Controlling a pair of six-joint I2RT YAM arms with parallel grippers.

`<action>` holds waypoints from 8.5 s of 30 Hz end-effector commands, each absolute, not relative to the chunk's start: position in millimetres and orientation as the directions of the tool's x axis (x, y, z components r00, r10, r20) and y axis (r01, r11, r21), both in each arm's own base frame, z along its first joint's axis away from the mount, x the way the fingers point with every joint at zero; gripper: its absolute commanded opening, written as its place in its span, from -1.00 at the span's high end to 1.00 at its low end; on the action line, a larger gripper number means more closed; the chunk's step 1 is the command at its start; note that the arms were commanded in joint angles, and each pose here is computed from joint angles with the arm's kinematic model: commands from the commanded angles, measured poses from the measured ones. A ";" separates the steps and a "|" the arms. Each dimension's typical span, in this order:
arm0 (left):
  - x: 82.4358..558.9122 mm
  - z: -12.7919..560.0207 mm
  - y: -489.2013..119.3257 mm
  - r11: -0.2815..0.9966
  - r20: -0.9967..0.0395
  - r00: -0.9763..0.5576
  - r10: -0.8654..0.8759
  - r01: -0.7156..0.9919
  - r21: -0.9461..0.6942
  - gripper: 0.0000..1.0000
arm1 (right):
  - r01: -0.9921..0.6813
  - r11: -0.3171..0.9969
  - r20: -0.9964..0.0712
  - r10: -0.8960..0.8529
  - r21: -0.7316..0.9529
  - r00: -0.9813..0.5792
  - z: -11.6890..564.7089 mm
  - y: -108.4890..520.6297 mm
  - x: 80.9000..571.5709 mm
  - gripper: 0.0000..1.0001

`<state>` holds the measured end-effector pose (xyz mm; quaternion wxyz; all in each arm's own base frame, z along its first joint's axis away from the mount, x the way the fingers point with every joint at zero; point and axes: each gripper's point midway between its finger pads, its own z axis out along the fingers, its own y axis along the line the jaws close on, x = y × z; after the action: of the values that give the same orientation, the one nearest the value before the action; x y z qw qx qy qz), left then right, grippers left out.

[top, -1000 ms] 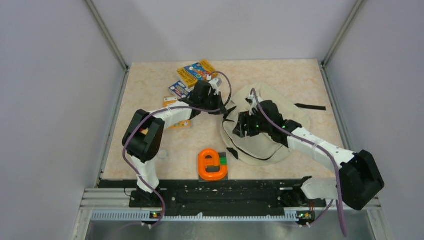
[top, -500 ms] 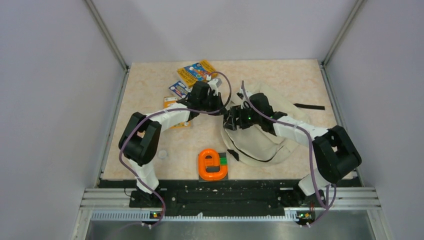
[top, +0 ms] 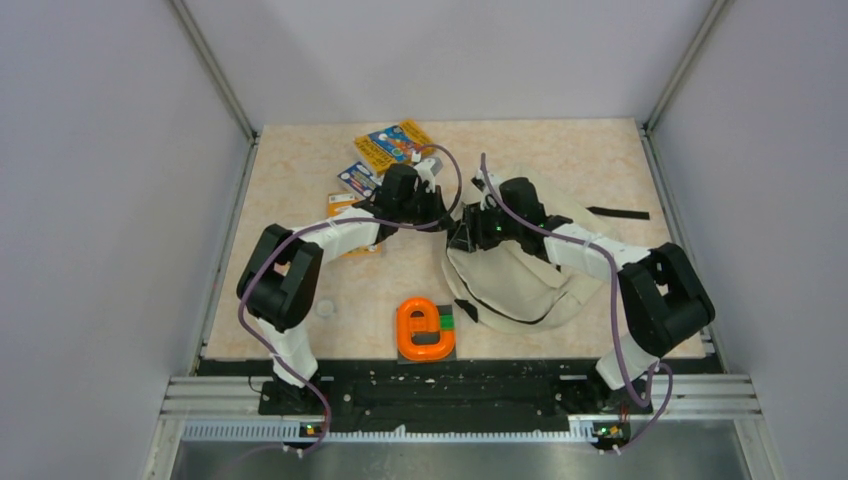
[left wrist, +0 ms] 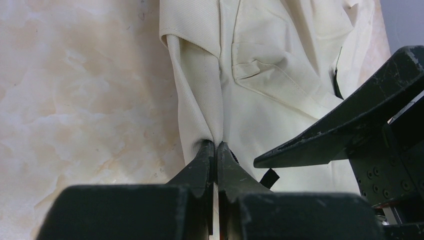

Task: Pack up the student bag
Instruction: Unzip the student bag at the center of the board.

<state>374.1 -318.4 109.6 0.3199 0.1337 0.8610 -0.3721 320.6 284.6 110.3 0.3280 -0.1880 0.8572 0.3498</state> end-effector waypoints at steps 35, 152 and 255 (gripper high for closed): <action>419.0 151.3 -315.3 0.719 -0.721 -0.685 -0.106 0.448 -0.531 1.00 | -0.617 0.548 -0.685 -0.106 0.564 -0.721 154.6 338.0 266.3 1.00; 386.4 167.3 -261.6 0.812 -0.743 -0.628 -0.233 0.296 -0.504 -0.47 | -0.416 0.730 -0.632 0.029 0.543 -0.774 100.7 282.9 204.5 1.00; 293.2 222.3 -72.0 0.976 -0.820 -0.563 -0.105 0.101 -0.195 -0.89 | -0.629 0.765 -0.818 -0.270 0.138 -0.508 168.9 366.1 273.5 -0.52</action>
<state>286.6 -107.9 220.3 0.4317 0.0007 0.8778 -0.2074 251.6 334.9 153.9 0.3758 -0.2404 0.8597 0.2487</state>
